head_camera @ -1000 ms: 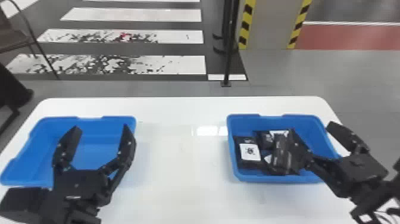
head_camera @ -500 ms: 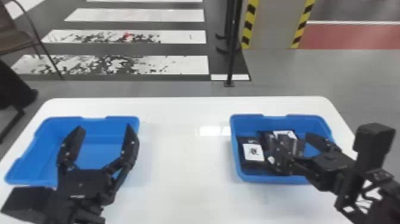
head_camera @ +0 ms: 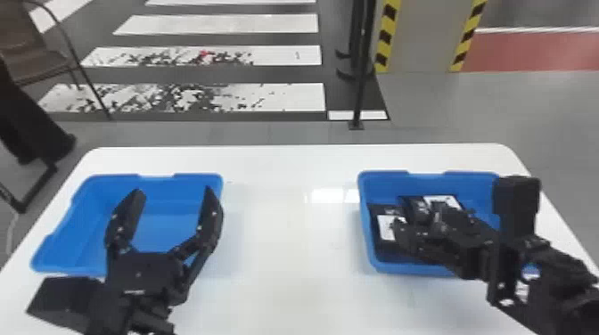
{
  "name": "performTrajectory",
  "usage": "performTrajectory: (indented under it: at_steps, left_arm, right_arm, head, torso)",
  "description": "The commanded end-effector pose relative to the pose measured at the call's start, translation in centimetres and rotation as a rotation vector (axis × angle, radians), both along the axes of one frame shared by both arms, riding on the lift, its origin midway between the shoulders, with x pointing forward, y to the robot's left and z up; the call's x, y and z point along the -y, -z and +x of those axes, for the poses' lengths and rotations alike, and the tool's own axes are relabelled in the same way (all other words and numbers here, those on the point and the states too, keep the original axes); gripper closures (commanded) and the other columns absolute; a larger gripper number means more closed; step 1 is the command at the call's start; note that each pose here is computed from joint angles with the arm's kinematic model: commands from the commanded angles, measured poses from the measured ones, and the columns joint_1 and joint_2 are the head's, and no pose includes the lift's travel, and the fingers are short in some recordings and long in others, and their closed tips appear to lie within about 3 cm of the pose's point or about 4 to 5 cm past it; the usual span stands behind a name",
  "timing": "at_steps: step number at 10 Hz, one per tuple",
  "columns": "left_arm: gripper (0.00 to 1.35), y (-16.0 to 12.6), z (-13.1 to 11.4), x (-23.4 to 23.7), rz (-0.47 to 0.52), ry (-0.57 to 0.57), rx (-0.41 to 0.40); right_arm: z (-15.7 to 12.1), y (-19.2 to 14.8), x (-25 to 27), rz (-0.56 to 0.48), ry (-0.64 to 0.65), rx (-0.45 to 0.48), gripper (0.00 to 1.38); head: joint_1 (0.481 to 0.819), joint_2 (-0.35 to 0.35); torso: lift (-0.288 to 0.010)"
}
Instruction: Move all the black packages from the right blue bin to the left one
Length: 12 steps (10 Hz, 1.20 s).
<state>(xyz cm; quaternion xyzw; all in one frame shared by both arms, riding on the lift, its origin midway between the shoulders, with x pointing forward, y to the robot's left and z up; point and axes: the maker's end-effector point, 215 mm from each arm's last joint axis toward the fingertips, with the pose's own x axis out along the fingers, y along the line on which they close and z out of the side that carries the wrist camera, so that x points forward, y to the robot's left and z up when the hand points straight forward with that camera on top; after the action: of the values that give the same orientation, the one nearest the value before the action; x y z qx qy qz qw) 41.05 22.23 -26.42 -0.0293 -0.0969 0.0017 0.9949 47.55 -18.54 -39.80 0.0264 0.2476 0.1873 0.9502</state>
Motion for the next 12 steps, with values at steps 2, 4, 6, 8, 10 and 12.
performTrajectory:
  at_steps: [2,4,6,8,10,12]
  left_arm:
    - [0.15,-0.1,0.1,0.1,-0.001,0.003,0.003]
    - [0.15,0.2,0.1,0.1,-0.002,0.004,-0.002]
    - [0.15,0.2,0.1,0.2,-0.002,0.008,0.000]
    - [0.15,0.2,0.2,0.2,-0.001,0.009,0.000]
    - [0.15,0.4,0.2,0.2,-0.003,0.009,-0.002]
    - [0.15,0.5,0.1,0.2,-0.003,0.009,-0.005]
  right_arm:
    - [0.8,2.0,-0.5,-0.002,-0.014,-0.041,0.11]
    - [1.4,3.2,-0.3,0.009,-0.012,-0.059,0.12]
    - [1.6,3.7,-0.8,0.016,-0.023,-0.059,0.21]
    - [1.6,4.0,-1.3,0.031,-0.033,-0.064,0.29]
    - [1.5,5.1,-1.9,0.042,-0.041,-0.092,0.29]
    - [1.4,6.2,-2.5,0.045,-0.053,-0.127,0.31]
  head:
    - [0.695,0.050]
    - [0.695,0.051]
    - [0.695,0.050]
    - [0.695,0.055]
    - [0.695,0.059]
    - [0.695,0.068]
  torso:
    - [-0.154]
    - [-0.154]
    - [-0.154]
    - [-0.154]
    - [-0.154]
    - [-0.154]
